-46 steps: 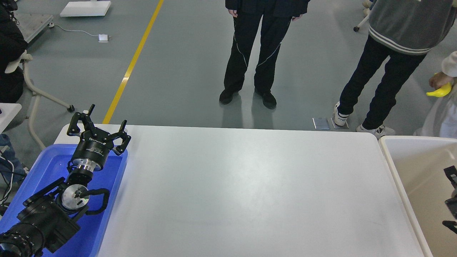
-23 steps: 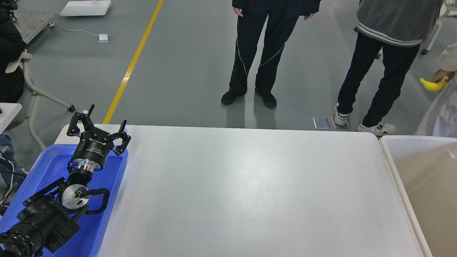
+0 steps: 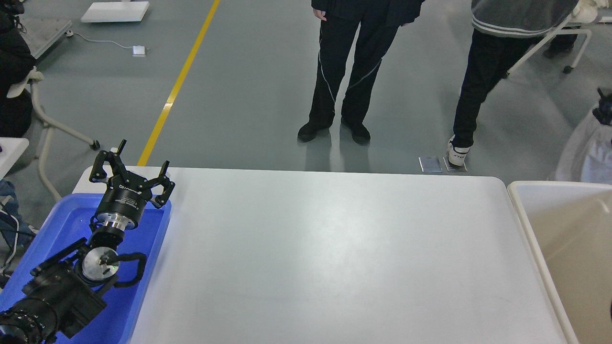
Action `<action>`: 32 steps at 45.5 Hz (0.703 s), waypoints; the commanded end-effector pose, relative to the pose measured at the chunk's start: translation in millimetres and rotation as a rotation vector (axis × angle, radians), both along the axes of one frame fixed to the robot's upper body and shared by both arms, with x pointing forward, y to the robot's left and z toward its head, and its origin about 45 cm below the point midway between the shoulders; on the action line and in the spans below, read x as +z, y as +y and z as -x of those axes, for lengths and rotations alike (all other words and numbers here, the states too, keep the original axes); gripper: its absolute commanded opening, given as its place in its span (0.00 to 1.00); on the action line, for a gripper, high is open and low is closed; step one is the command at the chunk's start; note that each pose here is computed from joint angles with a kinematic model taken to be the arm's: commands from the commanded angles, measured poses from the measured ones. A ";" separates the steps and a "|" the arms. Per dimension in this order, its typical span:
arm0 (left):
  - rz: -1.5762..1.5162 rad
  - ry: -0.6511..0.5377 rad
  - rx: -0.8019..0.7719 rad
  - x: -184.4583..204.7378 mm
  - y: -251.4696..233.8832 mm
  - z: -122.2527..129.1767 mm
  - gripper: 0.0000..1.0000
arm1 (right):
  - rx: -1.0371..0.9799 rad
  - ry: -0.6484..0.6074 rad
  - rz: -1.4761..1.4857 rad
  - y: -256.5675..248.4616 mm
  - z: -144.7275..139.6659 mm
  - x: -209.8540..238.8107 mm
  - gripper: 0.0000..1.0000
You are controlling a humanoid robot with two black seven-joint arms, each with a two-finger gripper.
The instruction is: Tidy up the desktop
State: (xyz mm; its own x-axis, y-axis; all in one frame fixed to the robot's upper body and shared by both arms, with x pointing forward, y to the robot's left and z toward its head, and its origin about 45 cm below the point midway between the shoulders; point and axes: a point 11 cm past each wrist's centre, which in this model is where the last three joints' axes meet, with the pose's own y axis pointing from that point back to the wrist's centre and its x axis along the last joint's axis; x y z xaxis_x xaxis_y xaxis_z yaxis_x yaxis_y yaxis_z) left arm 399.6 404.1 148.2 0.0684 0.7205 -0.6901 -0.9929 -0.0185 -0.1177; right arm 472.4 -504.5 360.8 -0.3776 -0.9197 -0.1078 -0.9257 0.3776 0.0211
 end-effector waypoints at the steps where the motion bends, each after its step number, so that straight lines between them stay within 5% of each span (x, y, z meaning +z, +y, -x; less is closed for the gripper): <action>1: 0.000 0.000 0.000 0.1 0.0 0.0 1.00 | 0.078 -0.199 -0.182 12.8 3.7 21.5 1.00; 13: -0.001 0.001 0.001 -0.1 0.5 0.1 1.00 | 0.141 -0.320 -0.216 16.2 25.0 -29.4 1.00; 32: 0.000 0.000 0.000 0.1 0.0 0.0 1.00 | 0.110 -0.265 -0.276 44.5 57.5 -134.7 1.00</action>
State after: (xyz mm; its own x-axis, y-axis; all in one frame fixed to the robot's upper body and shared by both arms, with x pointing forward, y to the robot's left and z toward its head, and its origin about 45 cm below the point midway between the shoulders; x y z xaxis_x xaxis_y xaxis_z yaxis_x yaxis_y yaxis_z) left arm 399.6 404.1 148.2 0.0684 0.7206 -0.6900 -0.9929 -0.0186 -0.1179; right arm 433.7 -474.0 272.8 -0.1924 -0.8951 -0.4022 -0.9475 0.2762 -0.1614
